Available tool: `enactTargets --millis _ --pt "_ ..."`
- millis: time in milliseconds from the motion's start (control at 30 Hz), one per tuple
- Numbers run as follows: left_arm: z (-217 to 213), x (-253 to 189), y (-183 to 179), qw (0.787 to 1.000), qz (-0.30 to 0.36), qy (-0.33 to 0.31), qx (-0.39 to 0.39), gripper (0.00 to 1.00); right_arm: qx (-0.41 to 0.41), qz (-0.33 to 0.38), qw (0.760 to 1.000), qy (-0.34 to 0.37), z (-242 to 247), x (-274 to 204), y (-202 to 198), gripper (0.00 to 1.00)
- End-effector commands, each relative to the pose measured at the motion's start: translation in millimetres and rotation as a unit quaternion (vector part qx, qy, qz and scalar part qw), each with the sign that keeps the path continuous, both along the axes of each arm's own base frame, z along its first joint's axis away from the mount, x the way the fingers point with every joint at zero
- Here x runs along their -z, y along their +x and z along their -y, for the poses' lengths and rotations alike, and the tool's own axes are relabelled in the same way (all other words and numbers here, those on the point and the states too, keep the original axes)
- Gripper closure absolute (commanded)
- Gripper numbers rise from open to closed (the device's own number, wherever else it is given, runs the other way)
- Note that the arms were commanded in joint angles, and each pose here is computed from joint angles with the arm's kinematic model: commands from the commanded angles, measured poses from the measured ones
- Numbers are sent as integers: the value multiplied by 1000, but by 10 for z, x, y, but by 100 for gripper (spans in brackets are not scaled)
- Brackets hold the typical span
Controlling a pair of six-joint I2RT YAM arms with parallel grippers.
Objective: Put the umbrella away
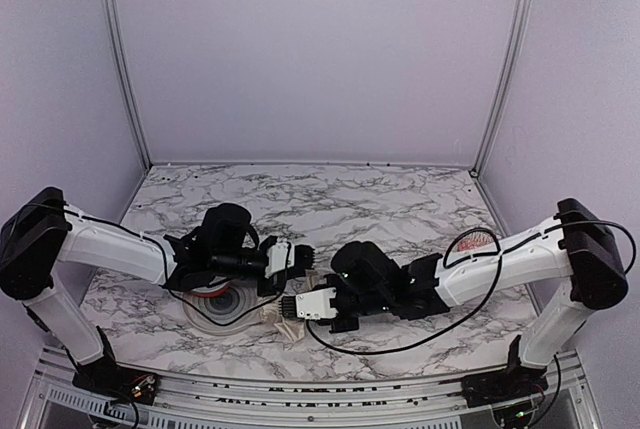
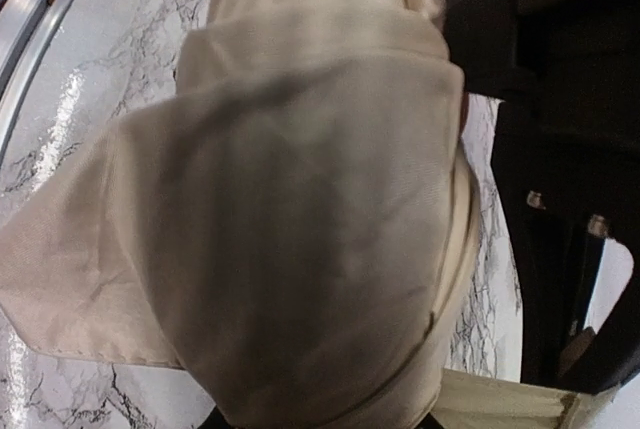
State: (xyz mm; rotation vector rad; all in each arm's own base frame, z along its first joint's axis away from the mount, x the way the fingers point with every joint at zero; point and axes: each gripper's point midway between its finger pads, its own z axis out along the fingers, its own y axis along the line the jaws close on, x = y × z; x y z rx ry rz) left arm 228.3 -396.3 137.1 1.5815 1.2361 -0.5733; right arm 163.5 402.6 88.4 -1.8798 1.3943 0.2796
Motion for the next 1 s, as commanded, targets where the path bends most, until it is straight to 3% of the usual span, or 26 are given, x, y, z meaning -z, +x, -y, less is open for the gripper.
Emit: enactTargets --millis 0,167,367,633,667,767,800,833,967 --pt "95 -668 -56 993 70 -96 -9 100 25 6 987 -160 389 894 -119 100" --pt "149 -332 -354 997 37 -70 6 100 68 27 982 -177 390 1035 6 95" --pt "148 36 -481 999 30 -26 -12 100 95 46 980 -166 332 970 94 69" --pt "146 222 -599 1000 26 -4 -11 100 102 97 980 -143 233 849 65 50" --pt "133 240 -579 999 29 -1 -16 100 102 100 980 -139 221 827 62 39" --pt "105 293 -538 999 36 9 -27 100 98 98 983 -123 191 752 33 36" --pt "98 303 -531 999 38 11 -29 100 94 94 984 -117 177 729 15 6" --pt "91 327 -527 999 39 14 -31 100 91 92 985 -110 164 696 -2 1" --pt "48 387 -479 998 42 24 -45 100 63 65 992 -90 135 607 -138 0"
